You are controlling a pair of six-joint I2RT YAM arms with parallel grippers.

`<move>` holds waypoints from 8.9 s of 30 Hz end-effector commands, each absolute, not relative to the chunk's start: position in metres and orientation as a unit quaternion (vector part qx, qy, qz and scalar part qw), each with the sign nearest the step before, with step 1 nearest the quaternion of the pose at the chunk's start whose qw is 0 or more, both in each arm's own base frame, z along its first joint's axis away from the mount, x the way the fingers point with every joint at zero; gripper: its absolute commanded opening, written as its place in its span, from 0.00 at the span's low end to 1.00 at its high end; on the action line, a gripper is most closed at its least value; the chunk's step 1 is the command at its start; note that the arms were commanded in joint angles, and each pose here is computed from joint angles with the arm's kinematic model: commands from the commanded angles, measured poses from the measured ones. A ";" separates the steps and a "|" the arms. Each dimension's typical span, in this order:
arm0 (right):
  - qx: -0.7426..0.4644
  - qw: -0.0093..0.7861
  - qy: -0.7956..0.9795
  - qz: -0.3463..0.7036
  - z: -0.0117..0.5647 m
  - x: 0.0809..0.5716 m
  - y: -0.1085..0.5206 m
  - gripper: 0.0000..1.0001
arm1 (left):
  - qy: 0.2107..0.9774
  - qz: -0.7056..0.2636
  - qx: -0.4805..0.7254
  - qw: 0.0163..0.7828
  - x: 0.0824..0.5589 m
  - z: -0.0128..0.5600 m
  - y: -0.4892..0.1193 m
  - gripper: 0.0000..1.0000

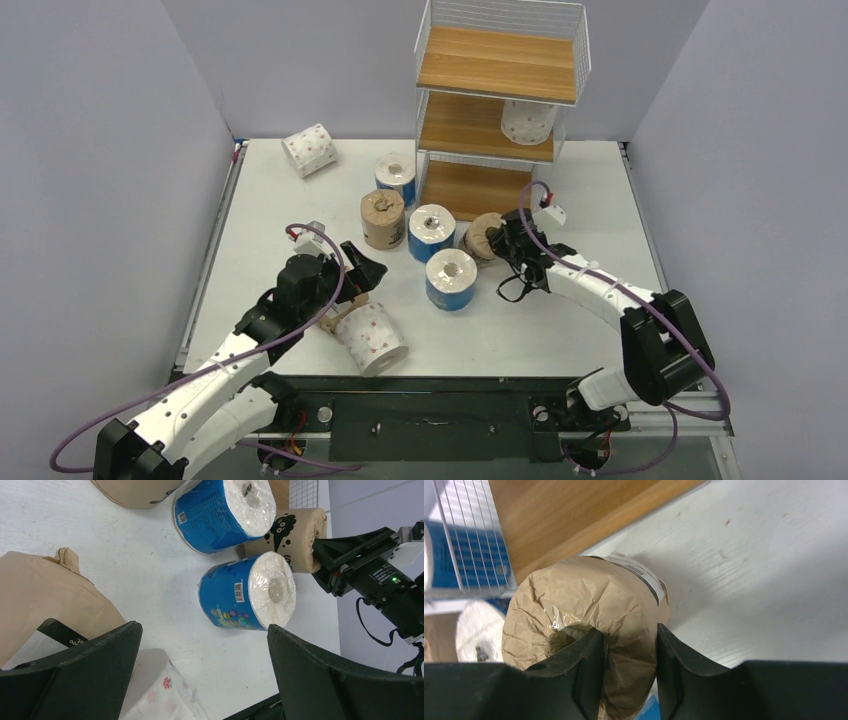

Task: Place and organize the paper towels onto the shelf
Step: Adjust the paper towel at the center of the board, then place the paper towel on the shelf, then pick up the paper towel from the center of the board.

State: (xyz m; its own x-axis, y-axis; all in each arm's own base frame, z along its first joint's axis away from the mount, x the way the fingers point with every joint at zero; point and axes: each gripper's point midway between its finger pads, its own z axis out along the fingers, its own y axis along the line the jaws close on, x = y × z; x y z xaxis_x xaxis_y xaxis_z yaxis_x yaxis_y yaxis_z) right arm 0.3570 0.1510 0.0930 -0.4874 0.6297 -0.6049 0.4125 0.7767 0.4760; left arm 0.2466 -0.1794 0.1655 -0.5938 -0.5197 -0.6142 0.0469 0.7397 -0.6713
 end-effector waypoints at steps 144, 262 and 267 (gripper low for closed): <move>0.278 0.532 0.785 0.151 0.093 0.437 0.095 0.00 | 0.824 -0.339 -0.136 0.432 0.255 0.165 -0.185 0.96; 0.006 0.387 0.900 0.201 0.140 0.299 0.223 0.78 | 0.797 -0.329 -0.150 0.484 0.266 0.196 -0.173 0.96; -0.006 0.368 0.907 0.204 0.132 0.299 0.233 0.76 | 0.805 -0.329 -0.139 0.473 0.265 0.193 -0.177 0.96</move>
